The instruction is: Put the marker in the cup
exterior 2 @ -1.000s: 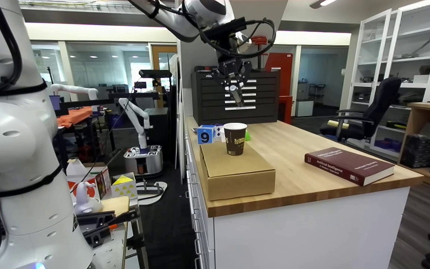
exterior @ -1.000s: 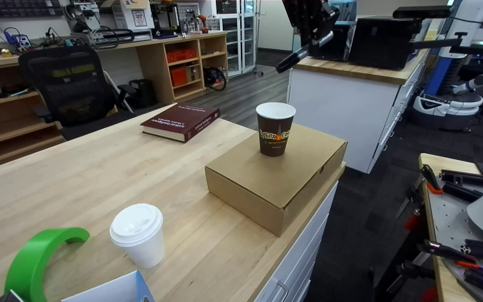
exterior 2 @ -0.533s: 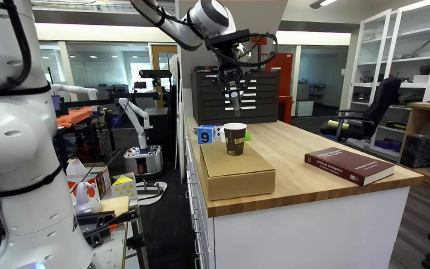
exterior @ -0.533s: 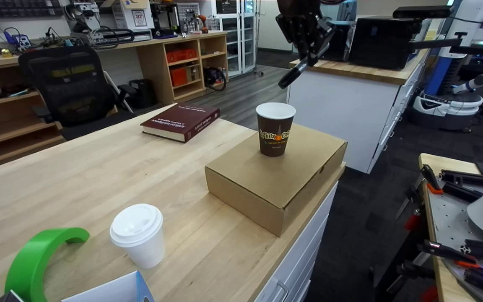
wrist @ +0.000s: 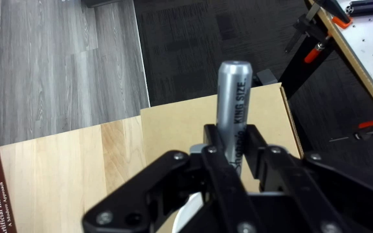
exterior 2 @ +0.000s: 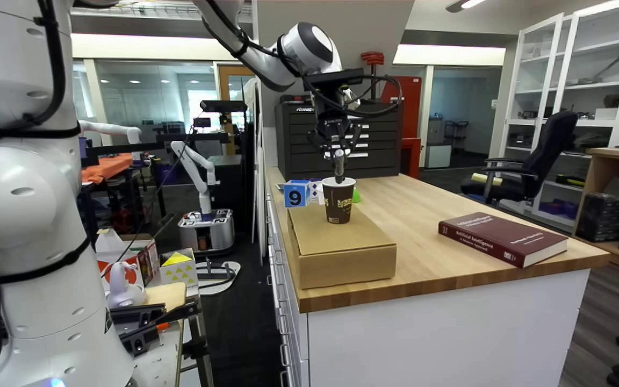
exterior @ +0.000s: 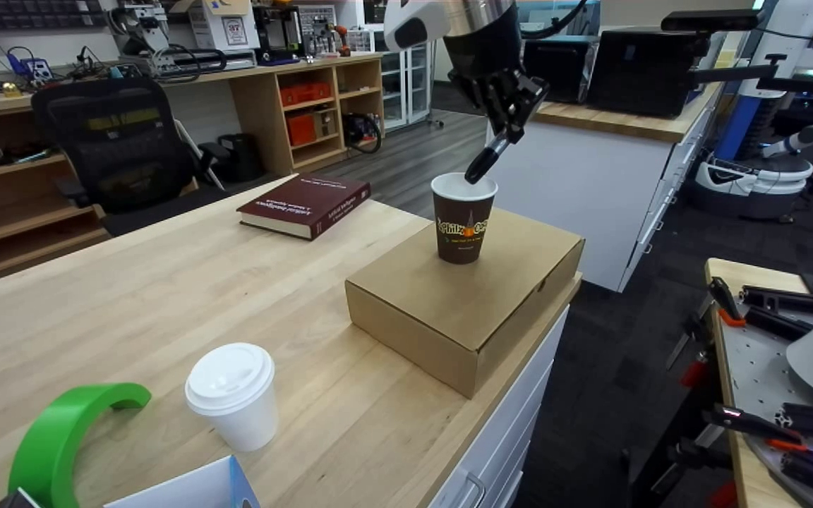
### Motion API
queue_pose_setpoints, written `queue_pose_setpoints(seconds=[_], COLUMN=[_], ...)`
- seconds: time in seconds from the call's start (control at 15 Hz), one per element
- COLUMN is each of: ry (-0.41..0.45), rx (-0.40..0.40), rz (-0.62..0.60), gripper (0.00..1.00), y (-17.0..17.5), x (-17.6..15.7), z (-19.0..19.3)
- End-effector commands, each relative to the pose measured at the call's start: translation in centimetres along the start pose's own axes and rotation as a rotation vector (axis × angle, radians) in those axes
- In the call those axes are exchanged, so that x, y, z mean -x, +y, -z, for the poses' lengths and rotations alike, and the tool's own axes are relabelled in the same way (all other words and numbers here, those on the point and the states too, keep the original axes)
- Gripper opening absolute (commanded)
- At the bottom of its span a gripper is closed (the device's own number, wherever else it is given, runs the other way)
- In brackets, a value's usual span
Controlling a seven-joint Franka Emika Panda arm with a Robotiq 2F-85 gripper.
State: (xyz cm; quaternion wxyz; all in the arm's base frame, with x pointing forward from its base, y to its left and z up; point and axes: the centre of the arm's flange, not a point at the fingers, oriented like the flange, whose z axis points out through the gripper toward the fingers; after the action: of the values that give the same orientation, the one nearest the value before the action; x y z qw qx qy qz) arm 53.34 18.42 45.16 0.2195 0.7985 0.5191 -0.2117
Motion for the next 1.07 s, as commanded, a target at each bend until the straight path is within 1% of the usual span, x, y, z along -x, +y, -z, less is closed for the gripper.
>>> queue_pose_setpoints(seconds=[0.0,0.53,0.6,0.67,0.8,1.0], ry=[-0.046,-0.114,-0.126,-0.132,-0.127,-0.091], rx=[0.013,0.059,0.064,0.066,0.063,0.053], rz=[0.059,0.156,0.159,0.163,0.155,0.126], gripper=[0.06,0.06,0.48,0.49,0.61,0.81], y=[0.4,-0.9,-1.0,-1.1,-1.1,-0.6], x=[-1.7,-5.2,-5.4,-5.6,-5.3,-4.1], z=[1.2,2.0,2.0,2.0,2.2,2.7])
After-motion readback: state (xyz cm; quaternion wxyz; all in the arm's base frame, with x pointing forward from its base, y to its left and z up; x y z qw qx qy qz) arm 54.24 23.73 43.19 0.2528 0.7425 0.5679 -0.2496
